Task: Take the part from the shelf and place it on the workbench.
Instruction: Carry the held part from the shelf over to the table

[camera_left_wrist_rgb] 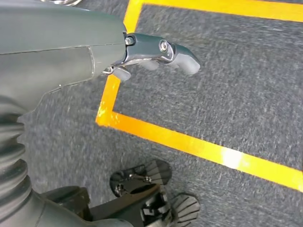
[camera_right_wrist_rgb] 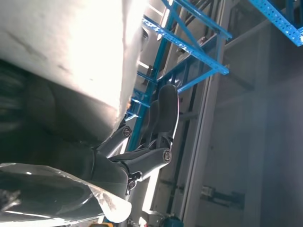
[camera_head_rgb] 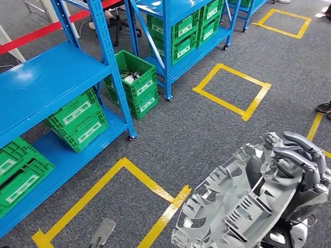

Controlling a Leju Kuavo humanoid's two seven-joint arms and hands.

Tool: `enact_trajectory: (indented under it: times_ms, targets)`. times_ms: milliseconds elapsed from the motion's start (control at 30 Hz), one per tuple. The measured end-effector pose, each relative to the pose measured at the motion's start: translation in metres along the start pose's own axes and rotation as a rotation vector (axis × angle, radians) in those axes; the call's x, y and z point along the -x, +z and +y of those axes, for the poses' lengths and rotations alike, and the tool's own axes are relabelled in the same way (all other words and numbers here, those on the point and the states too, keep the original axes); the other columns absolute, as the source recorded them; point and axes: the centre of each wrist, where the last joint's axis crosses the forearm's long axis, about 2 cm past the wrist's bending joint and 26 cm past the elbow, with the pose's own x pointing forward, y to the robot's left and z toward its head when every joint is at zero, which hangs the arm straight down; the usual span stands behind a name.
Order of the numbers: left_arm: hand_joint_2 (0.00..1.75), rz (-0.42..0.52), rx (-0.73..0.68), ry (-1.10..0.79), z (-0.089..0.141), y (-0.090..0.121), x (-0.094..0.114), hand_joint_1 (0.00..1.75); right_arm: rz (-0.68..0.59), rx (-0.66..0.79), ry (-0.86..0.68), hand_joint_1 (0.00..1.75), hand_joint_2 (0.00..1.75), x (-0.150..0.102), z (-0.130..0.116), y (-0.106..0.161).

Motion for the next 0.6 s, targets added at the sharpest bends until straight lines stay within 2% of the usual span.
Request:
enact_trajectory:
  times_ms: [600]
  targets:
    - [1.75, 0.002, 0.01, 0.005, -0.0034, 0.0002, -0.0039, 0.0, 0.011, 0.022, 0.006, 1.75, 1.75, 0.0024, 0.0, -0.0057]
